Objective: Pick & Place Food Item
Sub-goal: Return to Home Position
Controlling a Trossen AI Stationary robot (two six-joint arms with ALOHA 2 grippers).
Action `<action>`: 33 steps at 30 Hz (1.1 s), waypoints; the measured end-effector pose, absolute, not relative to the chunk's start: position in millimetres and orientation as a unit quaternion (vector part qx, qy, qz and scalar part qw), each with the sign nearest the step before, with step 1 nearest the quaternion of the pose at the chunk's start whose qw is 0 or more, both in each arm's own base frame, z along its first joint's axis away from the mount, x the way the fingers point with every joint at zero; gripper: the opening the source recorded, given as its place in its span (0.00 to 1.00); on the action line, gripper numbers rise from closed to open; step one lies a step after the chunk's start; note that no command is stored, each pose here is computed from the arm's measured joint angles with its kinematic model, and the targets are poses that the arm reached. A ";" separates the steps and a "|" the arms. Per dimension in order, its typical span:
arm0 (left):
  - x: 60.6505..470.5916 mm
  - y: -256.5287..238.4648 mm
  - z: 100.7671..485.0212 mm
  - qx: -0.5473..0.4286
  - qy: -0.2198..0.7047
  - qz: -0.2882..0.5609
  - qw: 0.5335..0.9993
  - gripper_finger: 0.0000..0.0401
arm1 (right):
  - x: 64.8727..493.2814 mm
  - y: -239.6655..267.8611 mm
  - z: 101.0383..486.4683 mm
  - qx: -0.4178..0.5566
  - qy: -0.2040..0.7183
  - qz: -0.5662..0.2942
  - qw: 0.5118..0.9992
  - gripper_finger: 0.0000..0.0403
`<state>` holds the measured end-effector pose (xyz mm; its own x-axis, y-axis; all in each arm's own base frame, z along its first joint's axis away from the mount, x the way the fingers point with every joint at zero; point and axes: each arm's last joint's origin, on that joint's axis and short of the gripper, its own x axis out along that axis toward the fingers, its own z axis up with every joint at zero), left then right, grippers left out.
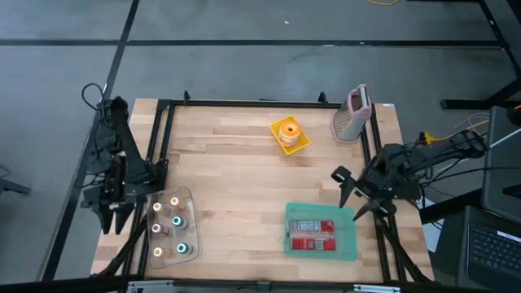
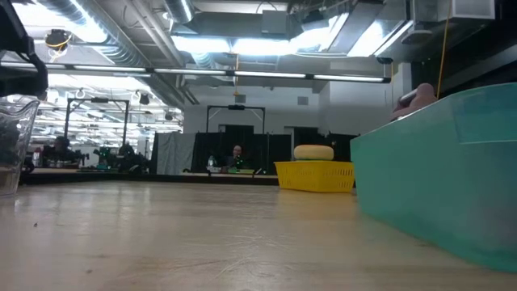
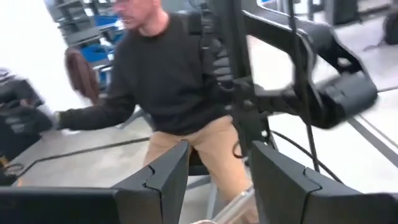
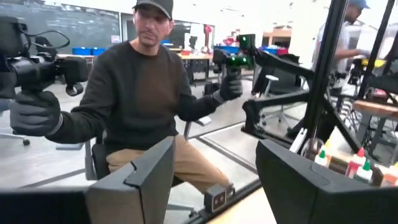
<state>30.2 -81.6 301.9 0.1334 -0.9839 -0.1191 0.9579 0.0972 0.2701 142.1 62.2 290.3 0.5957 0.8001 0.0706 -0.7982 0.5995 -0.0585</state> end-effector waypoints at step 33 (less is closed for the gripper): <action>57.1 -76.9 218.1 0.106 0.026 -0.583 0.805 0.41 | 105.9 23.9 172.4 -0.001 -0.009 0.127 0.992 0.55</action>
<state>57.1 -76.9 218.1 0.3198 -0.9329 -0.1655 0.9439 0.2987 0.1407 105.9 23.9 172.4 0.9674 0.2524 0.0185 -0.2524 0.9676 -0.0038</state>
